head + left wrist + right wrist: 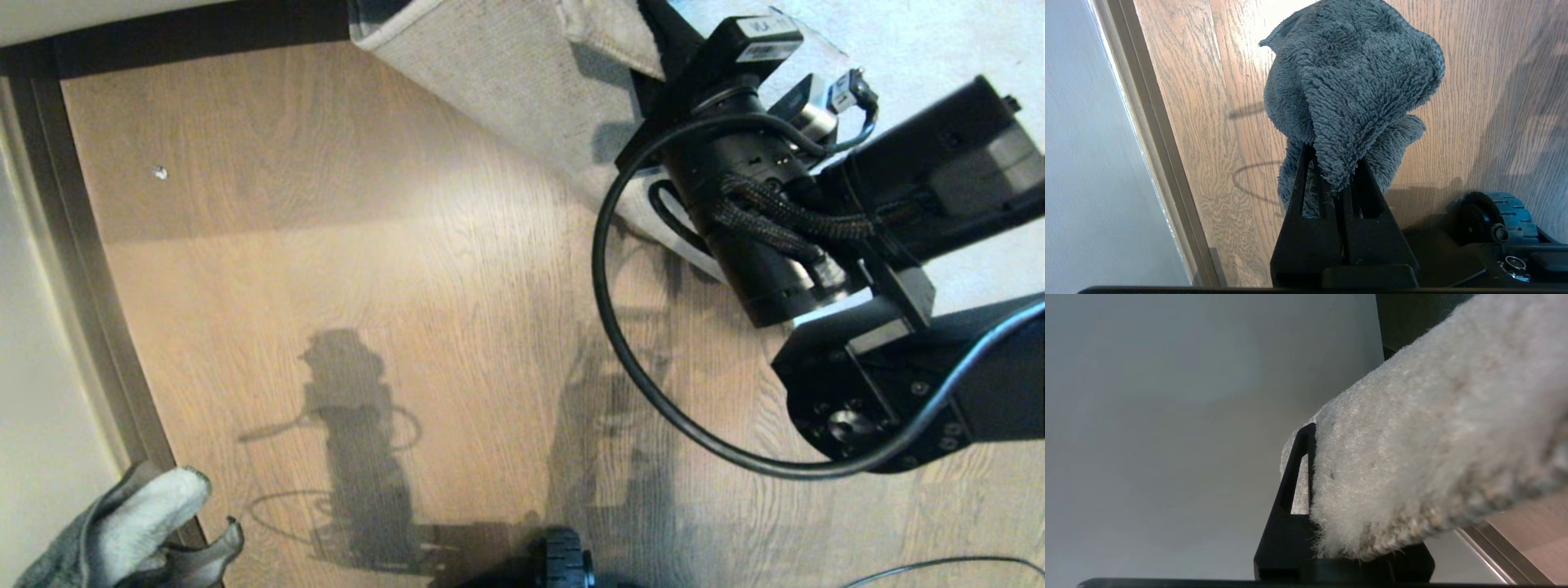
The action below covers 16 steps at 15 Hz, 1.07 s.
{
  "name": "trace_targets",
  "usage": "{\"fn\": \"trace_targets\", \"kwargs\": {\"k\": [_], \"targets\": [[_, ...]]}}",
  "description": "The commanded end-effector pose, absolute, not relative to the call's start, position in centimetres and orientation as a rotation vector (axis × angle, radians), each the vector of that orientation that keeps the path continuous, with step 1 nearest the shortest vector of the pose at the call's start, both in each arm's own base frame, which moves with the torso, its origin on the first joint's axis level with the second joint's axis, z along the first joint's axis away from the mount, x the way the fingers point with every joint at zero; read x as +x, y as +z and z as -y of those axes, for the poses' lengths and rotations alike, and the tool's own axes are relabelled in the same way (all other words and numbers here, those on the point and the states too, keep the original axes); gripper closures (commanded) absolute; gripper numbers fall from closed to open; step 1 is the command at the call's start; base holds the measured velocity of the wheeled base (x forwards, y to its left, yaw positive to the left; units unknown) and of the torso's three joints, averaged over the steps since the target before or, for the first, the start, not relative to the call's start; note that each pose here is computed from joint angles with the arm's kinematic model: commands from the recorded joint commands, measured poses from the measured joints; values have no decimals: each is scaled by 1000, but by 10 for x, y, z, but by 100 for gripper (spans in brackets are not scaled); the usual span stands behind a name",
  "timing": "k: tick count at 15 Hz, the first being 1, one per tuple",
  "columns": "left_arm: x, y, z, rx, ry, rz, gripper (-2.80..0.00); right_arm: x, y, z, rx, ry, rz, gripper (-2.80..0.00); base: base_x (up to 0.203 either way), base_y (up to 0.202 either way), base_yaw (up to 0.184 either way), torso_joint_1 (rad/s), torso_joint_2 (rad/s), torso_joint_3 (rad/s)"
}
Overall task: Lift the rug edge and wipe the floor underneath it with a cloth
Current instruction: Wipe the floor under the carpet with a rag
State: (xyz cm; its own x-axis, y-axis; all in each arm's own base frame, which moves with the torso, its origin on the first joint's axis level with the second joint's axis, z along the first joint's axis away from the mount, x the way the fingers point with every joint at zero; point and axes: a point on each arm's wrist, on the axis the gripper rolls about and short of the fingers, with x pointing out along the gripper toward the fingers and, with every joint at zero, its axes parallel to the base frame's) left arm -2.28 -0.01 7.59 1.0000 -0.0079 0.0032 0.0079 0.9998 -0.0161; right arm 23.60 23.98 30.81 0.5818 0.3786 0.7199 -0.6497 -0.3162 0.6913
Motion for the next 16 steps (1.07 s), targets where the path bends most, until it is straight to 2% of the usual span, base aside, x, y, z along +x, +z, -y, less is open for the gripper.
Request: {"fn": "trace_targets", "kwargs": {"k": [1, 13, 16], "targets": [[-23, 76, 0, -13, -7, 4, 0, 235, 309, -239, 1608, 1056, 233, 0, 0, 0, 0, 0, 0, 0], [-23, 76, 0, -7, -12, 4, 0, 243, 297, -248, 1603, 1041, 209, 0, 0, 0, 0, 0, 0, 0], [-23, 76, 1, 60, -26, 7, 0, 243, 298, -248, 1602, 1043, 210, 0, 0, 0, 0, 0, 0, 0]]}}
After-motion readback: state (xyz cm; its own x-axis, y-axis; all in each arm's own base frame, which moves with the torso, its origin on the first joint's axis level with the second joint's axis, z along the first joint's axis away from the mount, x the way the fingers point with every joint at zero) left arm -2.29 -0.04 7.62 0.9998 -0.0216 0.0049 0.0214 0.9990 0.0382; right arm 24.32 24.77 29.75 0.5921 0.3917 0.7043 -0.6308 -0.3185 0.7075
